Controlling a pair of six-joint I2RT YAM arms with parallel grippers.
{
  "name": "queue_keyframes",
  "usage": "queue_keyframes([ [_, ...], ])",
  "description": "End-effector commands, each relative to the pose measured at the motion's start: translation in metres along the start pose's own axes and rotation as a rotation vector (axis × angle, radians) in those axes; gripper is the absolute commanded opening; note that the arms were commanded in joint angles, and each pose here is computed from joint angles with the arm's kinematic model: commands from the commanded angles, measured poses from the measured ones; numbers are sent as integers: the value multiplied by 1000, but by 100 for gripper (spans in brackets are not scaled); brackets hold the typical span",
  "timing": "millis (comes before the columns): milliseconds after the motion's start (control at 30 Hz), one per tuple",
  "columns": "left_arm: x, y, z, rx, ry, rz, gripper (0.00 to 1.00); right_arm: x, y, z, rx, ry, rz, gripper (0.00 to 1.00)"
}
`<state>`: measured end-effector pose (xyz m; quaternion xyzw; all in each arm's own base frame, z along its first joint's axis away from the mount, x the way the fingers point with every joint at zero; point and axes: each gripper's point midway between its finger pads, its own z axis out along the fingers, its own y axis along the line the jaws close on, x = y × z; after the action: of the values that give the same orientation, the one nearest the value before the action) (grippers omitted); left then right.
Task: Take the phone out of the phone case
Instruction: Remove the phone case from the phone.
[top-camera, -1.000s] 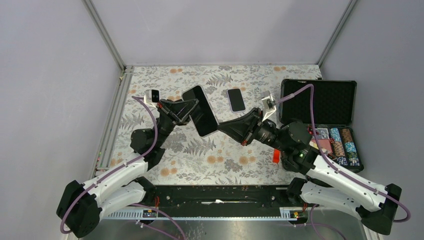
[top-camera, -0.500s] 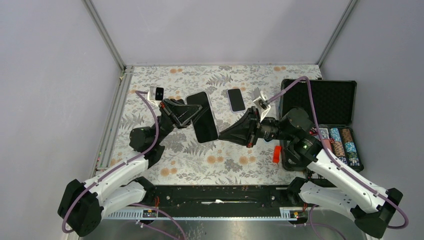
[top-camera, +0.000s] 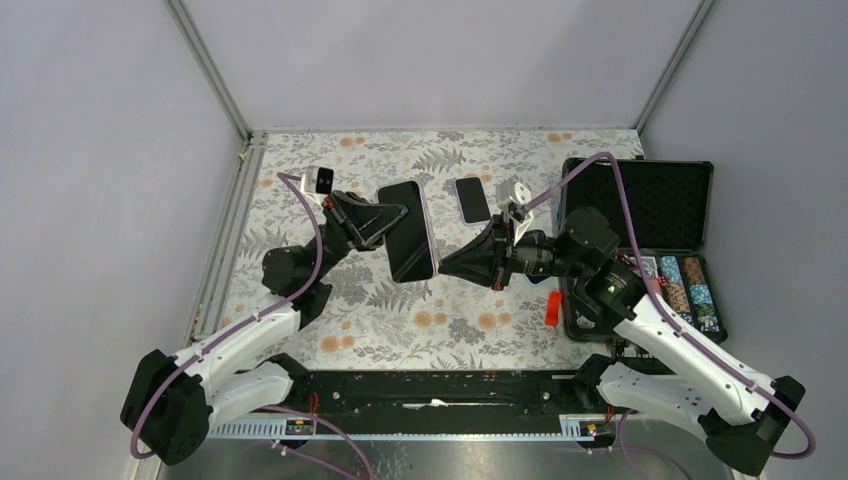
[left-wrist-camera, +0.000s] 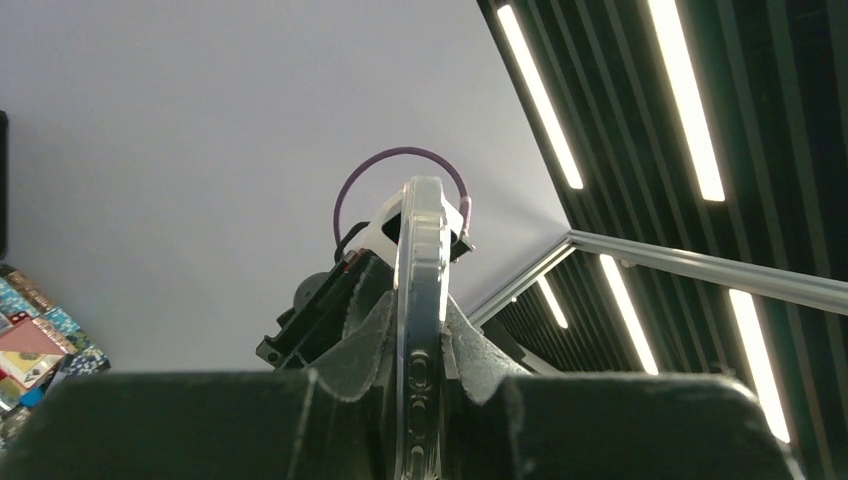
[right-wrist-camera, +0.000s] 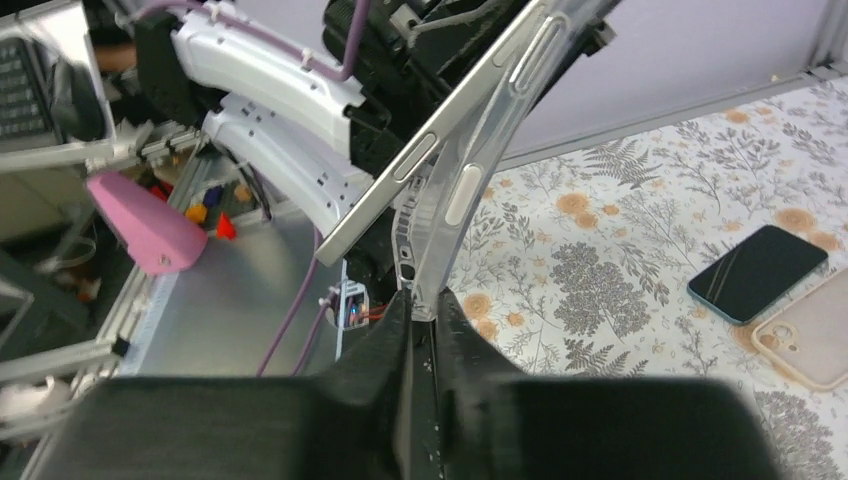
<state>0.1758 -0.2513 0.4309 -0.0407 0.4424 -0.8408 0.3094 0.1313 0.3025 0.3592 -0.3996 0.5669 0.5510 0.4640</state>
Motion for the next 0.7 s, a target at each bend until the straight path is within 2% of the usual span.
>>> queue_keyframes([
  [0,-1,-49,10,154,-3,11,0,5,-47,3,210,-75,51,22],
  [67,-6,-44,11,143,-23,29,0,4,-49,3,218,-121,110,35],
  [133,-9,-38,12,131,-41,40,0,0,-48,6,208,-165,159,40],
  [400,-16,-22,15,118,-69,54,0,1,-56,13,218,-225,318,38],
  [500,-18,-16,15,109,-78,67,0,-1,-56,18,207,-223,351,30],
  [600,-20,-9,13,96,-99,92,0,-5,-55,21,199,-218,366,6],
  [633,-21,-5,12,84,-106,103,0,-6,-57,21,207,-216,372,0],
  [667,-23,-1,11,68,-114,113,3,-6,-58,21,214,-215,377,0],
])
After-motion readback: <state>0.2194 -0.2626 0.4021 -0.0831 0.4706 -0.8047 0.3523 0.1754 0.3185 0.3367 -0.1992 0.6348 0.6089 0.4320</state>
